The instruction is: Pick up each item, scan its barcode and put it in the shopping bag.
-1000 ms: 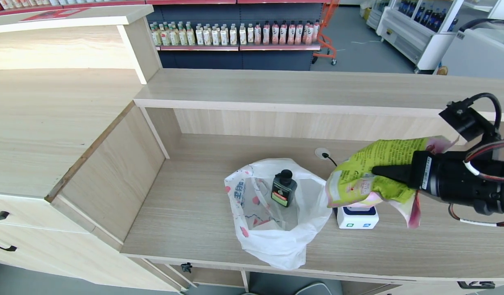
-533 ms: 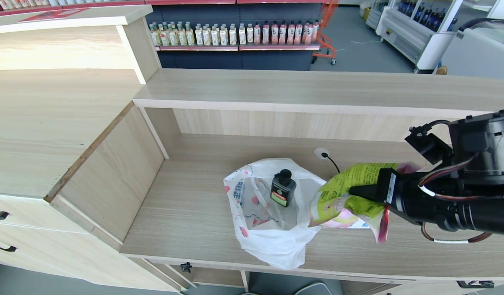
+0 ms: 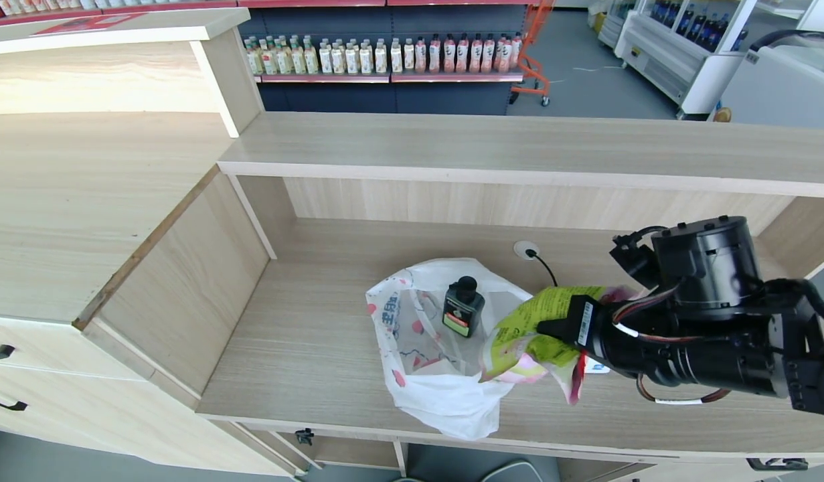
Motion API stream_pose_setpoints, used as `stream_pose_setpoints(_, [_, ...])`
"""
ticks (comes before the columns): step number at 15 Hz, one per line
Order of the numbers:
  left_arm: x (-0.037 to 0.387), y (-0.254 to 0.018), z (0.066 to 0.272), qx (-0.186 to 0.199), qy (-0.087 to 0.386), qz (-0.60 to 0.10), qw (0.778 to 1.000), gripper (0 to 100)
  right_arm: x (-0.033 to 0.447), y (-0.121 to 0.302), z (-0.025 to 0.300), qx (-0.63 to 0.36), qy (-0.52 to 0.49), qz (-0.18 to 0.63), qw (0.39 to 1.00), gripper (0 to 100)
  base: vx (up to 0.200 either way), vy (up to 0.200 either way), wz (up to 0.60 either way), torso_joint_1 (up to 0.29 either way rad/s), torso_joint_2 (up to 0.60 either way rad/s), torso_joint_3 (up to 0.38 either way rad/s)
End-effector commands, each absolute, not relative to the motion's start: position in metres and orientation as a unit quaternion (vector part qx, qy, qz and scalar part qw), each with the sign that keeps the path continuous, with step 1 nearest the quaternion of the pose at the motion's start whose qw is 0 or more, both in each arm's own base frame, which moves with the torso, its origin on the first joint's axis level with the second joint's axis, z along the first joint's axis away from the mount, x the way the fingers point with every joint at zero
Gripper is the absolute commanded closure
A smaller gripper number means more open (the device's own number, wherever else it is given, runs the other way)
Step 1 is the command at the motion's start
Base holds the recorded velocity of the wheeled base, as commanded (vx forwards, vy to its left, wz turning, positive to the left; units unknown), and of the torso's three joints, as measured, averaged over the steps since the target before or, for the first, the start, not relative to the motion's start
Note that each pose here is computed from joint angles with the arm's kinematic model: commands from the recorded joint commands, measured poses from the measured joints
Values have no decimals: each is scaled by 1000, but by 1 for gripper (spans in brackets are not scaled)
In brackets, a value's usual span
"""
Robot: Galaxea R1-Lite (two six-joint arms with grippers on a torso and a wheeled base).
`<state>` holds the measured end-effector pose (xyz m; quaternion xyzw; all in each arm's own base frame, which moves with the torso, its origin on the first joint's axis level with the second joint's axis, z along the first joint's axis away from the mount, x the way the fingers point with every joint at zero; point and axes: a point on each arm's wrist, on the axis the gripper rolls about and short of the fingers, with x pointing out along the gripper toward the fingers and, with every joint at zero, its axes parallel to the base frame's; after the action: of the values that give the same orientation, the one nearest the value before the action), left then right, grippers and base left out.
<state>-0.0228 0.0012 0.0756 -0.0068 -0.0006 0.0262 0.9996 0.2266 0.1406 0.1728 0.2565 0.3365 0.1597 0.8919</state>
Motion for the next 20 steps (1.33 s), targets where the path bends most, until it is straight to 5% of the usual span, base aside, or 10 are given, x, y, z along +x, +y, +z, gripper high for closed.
stream_pose_setpoints(1, [-23,1,76,-7,-1,26,1000,0,237,147,149,244,365,147,886,100,0,0,0,0,0,0])
stream_pose_setpoints(14, [-23,1,76,-7,-1,26,1000,0,264,160,143,277,287,176,900,100,0,0,0,0,0,0])
stream_pose_setpoints(20, [-23,1,76,-7,-1,26,1000,0,274,169,116,261,314,168,897,100,0,0,0,0,0,0])
